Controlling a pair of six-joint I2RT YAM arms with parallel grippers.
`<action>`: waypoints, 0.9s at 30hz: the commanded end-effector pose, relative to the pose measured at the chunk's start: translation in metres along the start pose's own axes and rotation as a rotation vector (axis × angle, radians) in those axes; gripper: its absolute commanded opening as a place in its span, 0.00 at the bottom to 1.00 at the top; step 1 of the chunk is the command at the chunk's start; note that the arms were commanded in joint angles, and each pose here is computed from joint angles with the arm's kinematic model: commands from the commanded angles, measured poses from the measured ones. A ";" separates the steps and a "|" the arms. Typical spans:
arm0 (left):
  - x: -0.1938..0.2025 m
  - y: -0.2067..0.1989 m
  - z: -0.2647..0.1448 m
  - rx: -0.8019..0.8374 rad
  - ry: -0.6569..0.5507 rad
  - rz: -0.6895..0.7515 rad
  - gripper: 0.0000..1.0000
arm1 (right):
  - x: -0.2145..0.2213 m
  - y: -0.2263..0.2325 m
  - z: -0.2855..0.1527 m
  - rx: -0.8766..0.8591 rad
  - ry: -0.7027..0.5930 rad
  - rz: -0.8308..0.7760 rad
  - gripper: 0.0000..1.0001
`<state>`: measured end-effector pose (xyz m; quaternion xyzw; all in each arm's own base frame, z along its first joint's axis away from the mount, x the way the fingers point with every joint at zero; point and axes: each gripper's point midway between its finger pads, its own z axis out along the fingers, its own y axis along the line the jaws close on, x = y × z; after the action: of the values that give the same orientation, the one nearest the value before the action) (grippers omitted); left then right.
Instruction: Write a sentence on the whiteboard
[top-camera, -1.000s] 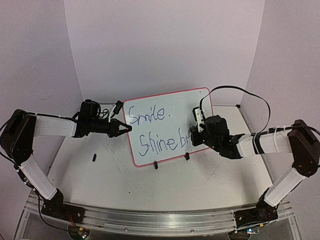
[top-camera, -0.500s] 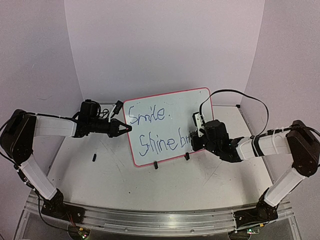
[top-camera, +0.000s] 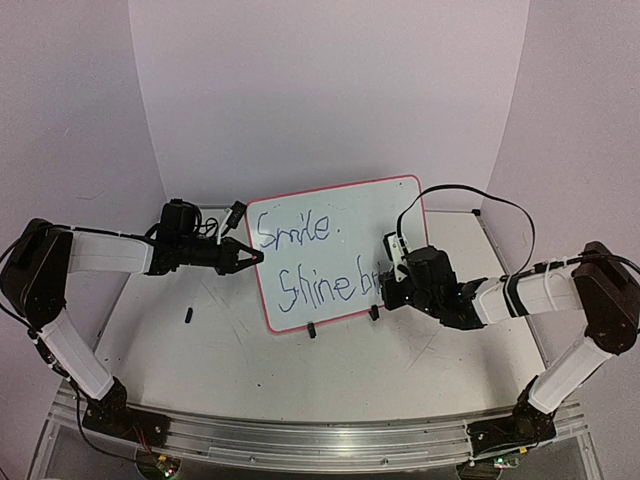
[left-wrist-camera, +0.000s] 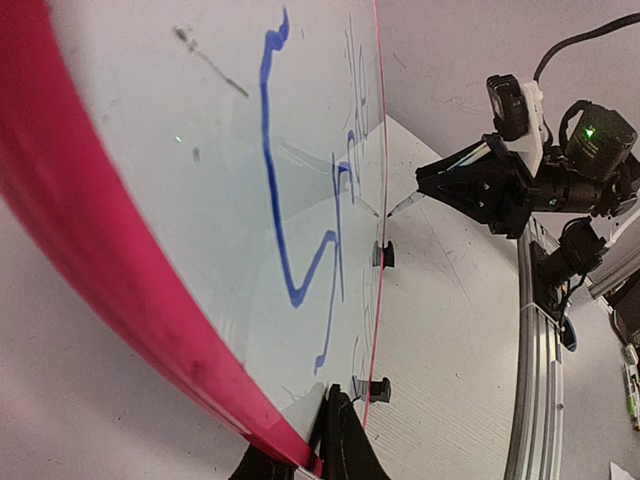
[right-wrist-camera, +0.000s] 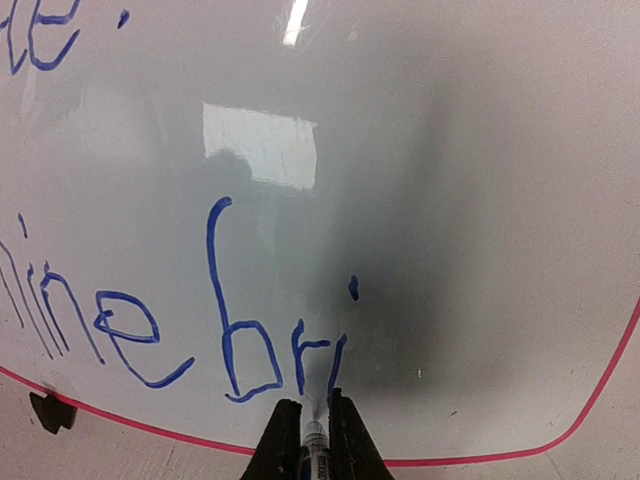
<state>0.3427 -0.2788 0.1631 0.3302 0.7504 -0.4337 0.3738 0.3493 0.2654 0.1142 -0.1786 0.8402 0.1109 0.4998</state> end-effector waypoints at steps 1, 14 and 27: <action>0.061 0.047 0.003 -0.232 0.180 0.005 0.00 | -0.059 0.016 -0.032 -0.075 -0.153 0.030 0.00; 0.060 0.047 0.004 -0.233 0.178 0.008 0.00 | -0.069 -0.025 -0.020 0.028 -0.177 0.022 0.00; 0.060 0.046 0.004 -0.231 0.178 0.009 0.00 | -0.060 -0.027 -0.010 0.021 -0.149 0.043 0.00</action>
<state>0.3427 -0.2788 0.1630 0.3309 0.7502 -0.4331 0.3742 0.3698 0.2507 0.1578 -0.1635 0.8160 0.1227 0.5407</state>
